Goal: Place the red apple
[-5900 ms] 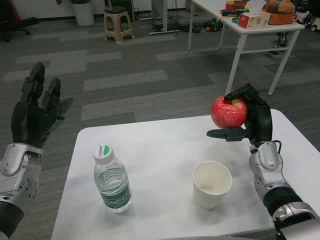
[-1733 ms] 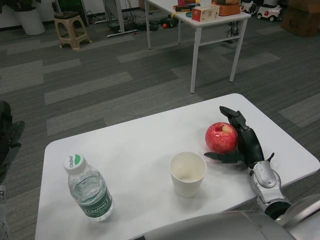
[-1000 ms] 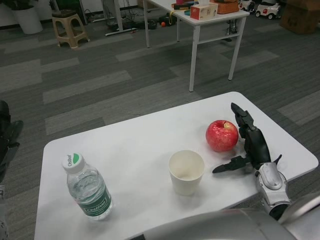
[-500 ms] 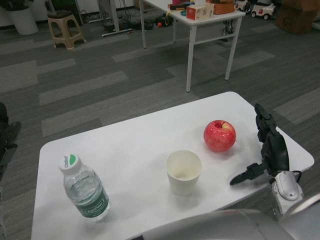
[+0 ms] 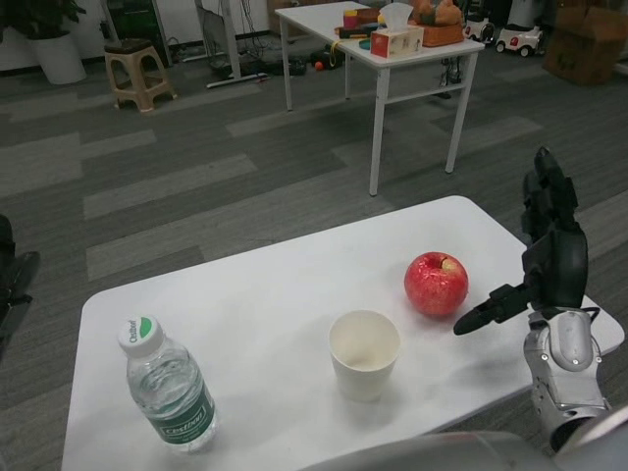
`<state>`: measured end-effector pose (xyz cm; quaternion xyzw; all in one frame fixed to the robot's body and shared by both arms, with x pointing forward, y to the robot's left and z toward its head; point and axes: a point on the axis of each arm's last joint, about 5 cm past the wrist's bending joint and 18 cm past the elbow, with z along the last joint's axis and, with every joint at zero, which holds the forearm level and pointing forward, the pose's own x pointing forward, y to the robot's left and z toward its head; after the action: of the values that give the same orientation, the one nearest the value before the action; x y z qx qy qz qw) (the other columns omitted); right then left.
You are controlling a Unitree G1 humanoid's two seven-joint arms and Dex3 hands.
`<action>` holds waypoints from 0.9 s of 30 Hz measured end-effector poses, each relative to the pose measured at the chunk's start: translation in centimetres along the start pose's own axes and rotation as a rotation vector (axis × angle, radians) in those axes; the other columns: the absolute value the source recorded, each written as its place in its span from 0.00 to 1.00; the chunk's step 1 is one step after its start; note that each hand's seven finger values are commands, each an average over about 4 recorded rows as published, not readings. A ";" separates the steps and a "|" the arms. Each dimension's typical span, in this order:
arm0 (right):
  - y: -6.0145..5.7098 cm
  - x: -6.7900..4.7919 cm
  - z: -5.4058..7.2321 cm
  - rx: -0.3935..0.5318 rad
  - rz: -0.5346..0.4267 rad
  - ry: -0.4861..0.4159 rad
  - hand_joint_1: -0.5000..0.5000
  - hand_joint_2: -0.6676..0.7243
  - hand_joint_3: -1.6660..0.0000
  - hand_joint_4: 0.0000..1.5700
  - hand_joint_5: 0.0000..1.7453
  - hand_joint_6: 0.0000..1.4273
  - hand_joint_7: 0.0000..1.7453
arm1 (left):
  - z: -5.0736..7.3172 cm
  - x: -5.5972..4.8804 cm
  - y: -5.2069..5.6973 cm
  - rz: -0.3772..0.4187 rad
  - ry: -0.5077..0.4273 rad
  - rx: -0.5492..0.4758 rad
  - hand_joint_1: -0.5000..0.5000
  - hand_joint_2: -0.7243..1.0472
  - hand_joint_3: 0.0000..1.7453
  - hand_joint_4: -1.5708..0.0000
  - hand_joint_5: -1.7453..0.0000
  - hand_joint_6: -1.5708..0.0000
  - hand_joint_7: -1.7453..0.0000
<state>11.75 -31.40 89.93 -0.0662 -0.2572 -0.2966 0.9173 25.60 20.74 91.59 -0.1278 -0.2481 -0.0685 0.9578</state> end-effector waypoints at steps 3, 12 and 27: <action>0.7 0.9 0.6 0.019 0.038 -0.035 0.04 0.95 1.00 0.00 0.00 0.00 0.06 | 0.1 0.0 0.1 0.007 -0.003 0.002 0.02 1.00 0.00 1.00 1.00 1.00 1.00; 2.0 2.2 1.6 0.063 0.100 -0.106 0.04 0.95 1.00 0.00 0.00 0.00 0.07 | 0.3 0.0 0.5 0.022 -0.013 0.008 0.02 1.00 0.00 1.00 1.00 1.00 1.00; 3.5 2.9 2.6 0.113 0.173 -0.159 0.04 0.91 1.00 0.00 0.00 0.00 0.08 | 0.6 0.1 0.7 0.029 -0.036 0.021 0.02 1.00 0.00 1.00 1.00 1.00 1.00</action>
<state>14.67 -29.33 93.75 -0.0598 -0.3388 -0.1950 0.9185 25.58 21.60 91.95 -0.1224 -0.2644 -0.0499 0.9553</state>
